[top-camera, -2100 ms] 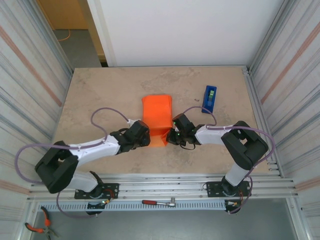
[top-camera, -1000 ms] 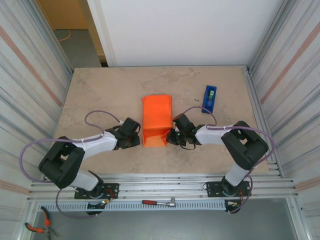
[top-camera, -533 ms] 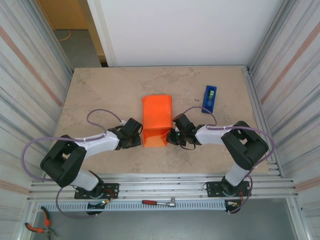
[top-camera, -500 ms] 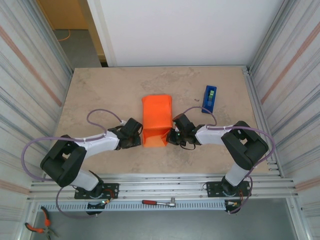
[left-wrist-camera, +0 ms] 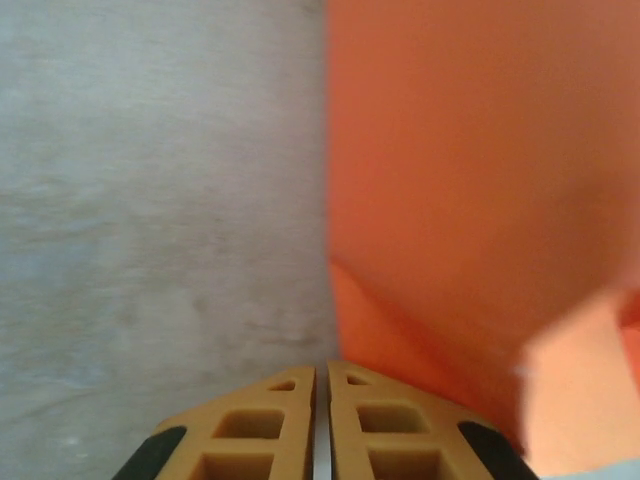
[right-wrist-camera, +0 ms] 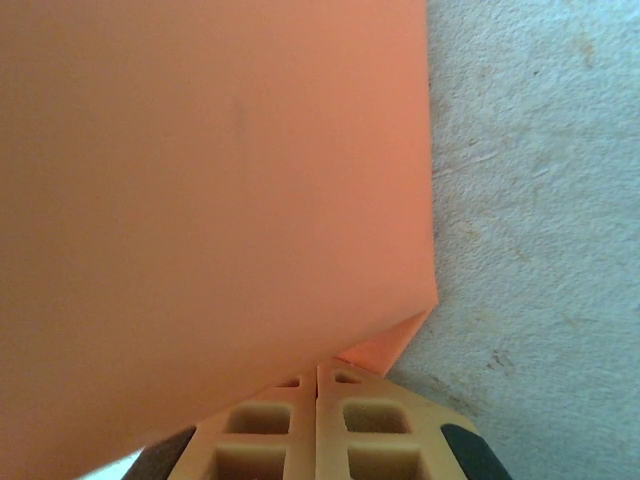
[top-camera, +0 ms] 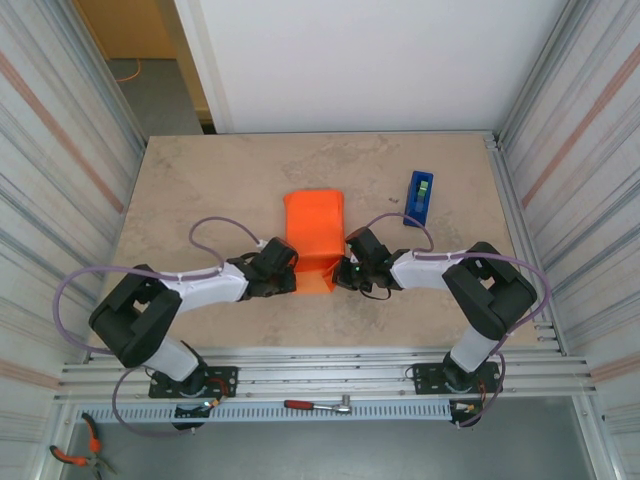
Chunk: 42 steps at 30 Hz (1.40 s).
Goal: Wrap the gift box in paper
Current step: Fold the wrapping paper for the gift box.
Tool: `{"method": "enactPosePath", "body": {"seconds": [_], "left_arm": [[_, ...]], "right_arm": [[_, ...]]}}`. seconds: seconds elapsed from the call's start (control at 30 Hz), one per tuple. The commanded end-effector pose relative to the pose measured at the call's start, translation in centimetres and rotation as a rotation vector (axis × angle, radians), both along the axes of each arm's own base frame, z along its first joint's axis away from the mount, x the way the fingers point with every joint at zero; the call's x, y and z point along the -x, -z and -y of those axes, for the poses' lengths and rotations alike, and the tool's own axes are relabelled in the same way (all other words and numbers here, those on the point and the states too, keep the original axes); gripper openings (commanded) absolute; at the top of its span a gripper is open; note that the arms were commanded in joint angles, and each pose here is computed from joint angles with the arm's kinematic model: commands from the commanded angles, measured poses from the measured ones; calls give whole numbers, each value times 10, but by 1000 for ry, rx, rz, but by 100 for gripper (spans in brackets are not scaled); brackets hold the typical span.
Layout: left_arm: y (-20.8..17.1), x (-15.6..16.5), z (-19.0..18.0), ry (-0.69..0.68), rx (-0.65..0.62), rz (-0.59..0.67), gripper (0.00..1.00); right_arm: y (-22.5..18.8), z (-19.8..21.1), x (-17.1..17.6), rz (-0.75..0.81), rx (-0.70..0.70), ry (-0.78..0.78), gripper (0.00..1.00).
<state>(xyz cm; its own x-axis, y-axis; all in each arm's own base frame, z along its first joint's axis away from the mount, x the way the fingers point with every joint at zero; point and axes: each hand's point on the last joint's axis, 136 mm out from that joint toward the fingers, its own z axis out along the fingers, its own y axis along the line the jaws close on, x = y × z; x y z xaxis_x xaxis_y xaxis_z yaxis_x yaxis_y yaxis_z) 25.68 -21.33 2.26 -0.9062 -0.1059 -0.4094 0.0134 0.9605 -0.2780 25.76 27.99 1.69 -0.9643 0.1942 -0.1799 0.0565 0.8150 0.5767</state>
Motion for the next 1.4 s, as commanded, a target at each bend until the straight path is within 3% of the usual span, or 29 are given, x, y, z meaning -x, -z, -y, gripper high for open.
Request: {"method": "enactPosePath", "body": {"seconds": [0.0,0.97,1.37], "left_arm": [[-13,-7,17,8,73,30,12],[-20,-29,44,48,151,162,12],[-6,-29,55,58,139,177,10]], "right_arm": [[13,10,11,-53,37,7,0],[21,9,14,-80,52,-2,0],[17,4,12,-77,54,-7,0]]}}
